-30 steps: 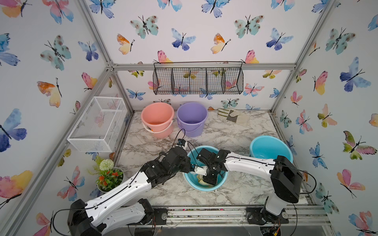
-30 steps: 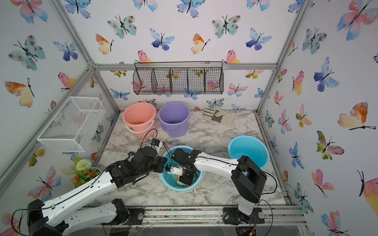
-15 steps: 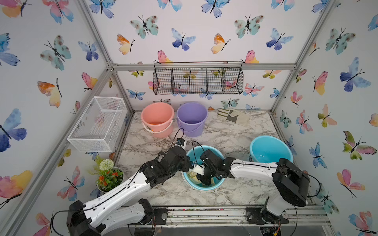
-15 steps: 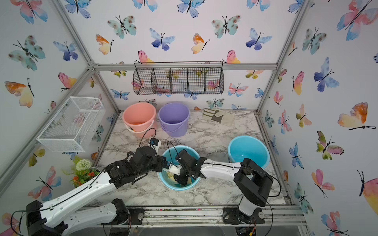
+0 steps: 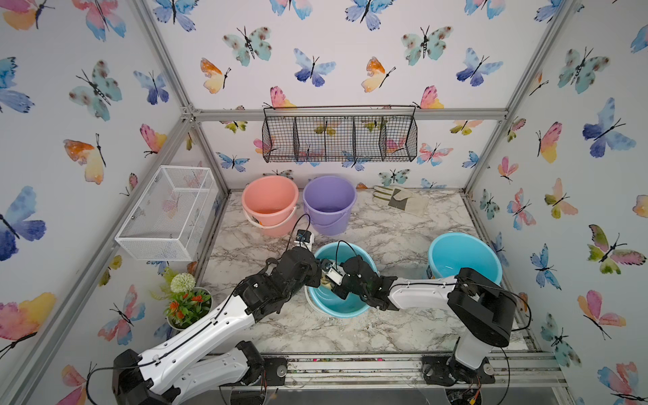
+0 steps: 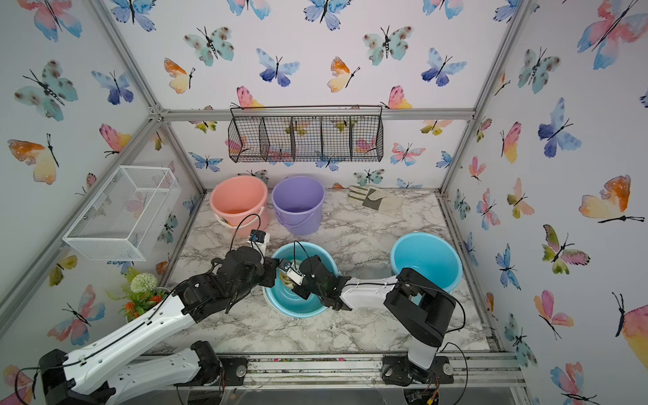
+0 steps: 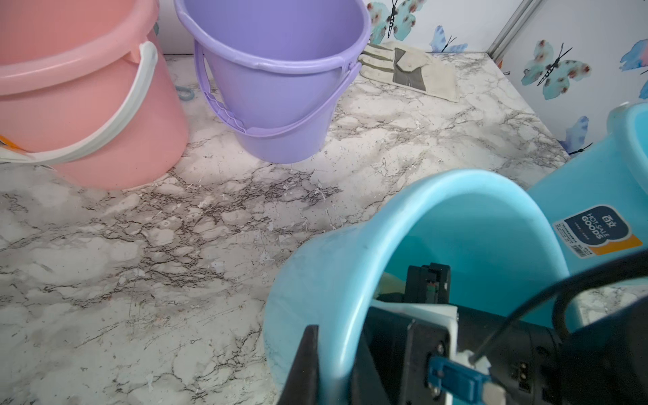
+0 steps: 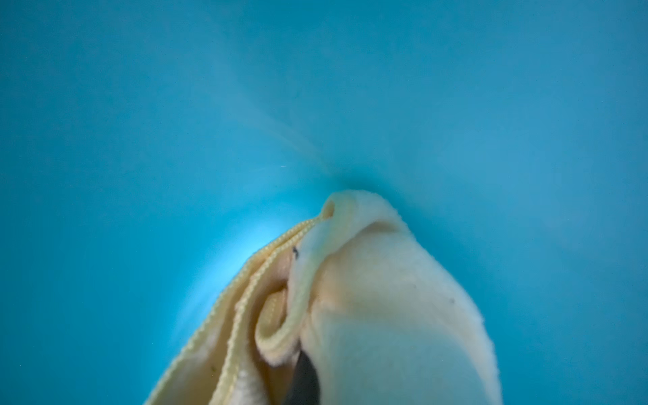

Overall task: Wipe the inside of the bucket with a cloth
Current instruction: Wipe the dirt from the inside of the bucket.

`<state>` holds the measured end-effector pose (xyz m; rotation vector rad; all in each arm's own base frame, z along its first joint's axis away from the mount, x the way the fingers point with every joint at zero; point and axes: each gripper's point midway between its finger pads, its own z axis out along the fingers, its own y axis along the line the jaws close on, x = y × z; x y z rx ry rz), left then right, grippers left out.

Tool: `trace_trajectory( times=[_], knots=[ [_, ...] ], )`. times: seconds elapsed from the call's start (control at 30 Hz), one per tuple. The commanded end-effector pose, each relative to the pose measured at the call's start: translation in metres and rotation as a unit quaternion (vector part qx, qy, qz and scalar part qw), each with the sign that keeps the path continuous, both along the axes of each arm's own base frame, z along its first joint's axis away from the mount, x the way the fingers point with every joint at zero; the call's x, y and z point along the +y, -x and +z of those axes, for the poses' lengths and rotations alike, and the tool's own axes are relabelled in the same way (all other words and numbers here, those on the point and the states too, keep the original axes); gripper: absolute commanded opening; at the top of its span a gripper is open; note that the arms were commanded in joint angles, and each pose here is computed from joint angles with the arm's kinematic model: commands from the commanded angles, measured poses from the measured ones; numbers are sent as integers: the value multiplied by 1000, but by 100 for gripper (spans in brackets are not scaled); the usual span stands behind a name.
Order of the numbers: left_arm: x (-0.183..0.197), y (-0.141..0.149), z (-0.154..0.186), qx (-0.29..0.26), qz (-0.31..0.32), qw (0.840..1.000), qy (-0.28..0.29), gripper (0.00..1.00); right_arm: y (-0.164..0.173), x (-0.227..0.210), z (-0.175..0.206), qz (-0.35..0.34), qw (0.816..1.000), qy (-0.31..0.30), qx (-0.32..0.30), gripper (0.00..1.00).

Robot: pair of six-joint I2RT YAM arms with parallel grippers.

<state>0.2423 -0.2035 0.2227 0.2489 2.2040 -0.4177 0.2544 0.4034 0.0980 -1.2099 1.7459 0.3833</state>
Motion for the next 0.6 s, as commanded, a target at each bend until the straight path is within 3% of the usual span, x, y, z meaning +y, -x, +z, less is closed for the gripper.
trace_trajectory(
  times=[0.0,0.4,0.57],
  knots=[
    [-12,4,-6,33,6,999,41,0,-38,-13,34,-118,988,-50,-83,2],
    [-14,1,-6,32,4,999,34,0,-57,-76,38,-242,959,85,-120,2],
    [-15,-1,-9,33,8,999,31,0,-45,-95,56,-249,960,82,-104,2]
  ],
)
